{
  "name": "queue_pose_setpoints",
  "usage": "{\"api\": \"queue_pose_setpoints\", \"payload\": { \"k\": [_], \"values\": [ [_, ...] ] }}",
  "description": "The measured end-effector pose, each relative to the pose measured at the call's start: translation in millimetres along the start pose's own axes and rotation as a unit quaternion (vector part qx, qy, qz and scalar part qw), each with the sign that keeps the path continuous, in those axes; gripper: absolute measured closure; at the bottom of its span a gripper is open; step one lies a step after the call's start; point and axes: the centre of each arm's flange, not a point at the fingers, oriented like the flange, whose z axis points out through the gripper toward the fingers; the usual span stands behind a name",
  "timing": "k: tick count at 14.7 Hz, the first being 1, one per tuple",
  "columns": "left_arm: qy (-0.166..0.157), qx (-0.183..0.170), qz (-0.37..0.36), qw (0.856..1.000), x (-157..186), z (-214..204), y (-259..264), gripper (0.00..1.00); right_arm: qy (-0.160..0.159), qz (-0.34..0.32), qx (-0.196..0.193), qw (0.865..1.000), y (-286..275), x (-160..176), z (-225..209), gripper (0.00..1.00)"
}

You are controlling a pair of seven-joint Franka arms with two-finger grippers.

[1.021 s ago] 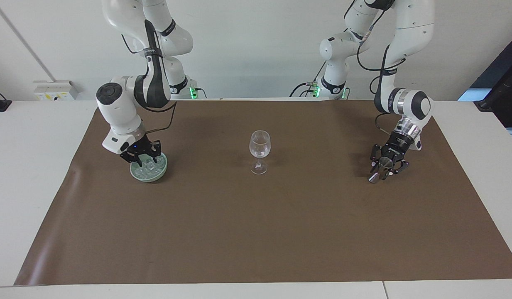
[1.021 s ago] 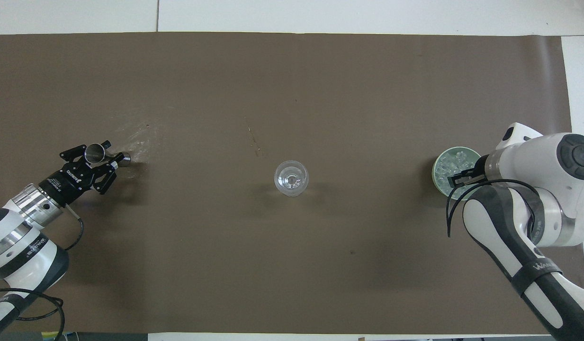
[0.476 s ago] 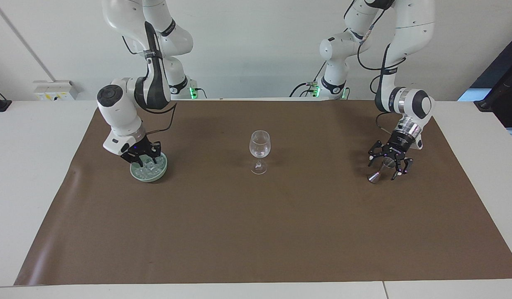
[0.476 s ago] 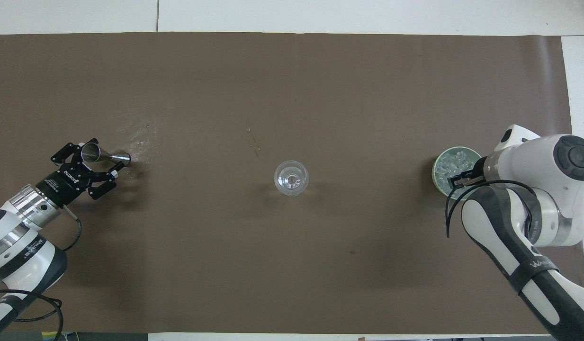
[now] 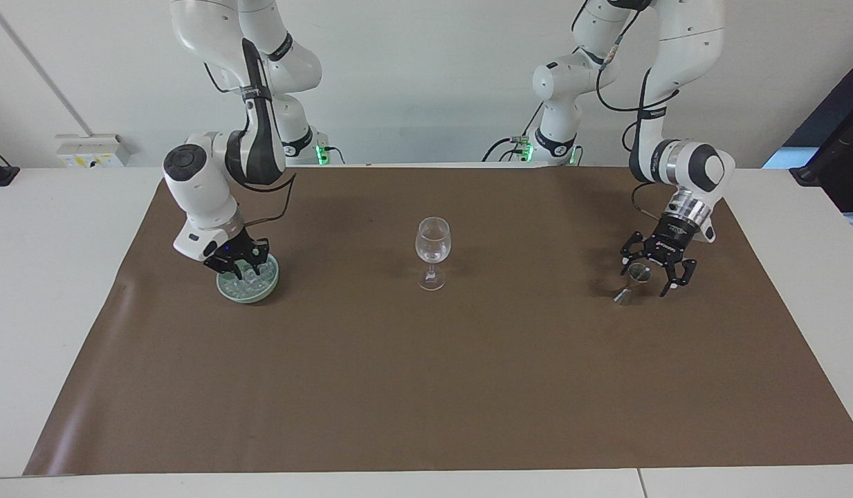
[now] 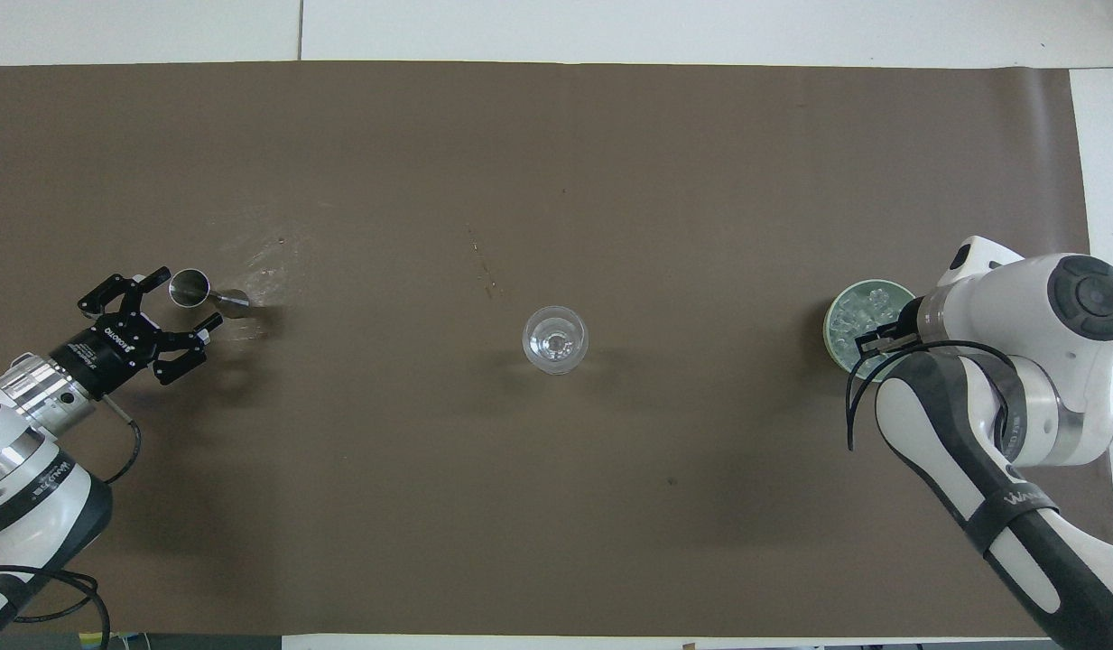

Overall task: Pour wine and add ice with both arms
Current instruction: 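Set down the cup with the left gripper while the right gripper grasps ice, then carry the ice toward the glass with the right gripper while the left gripper withdraws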

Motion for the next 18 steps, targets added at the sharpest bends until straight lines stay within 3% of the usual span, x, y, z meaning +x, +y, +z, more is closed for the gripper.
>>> {"api": "queue_pose_setpoints", "payload": {
  "k": [5,9,14,18],
  "values": [
    [0.053,0.030,0.066,0.996,-5,-41,39,0.01,0.000,0.000,0.000,1.000,0,0,0,0.70],
    [0.083,0.085,0.146,0.982,-29,-74,80,0.01,-0.010,0.000,0.003,1.000,3,9,-18,0.70],
    [0.135,0.180,0.255,0.940,-77,-83,130,0.01,-0.015,0.016,0.007,1.000,-10,44,-117,0.70],
    [0.182,0.237,0.330,0.896,-118,-80,148,0.01,0.003,0.066,0.015,0.998,-114,78,-204,0.70]
  ]
}}
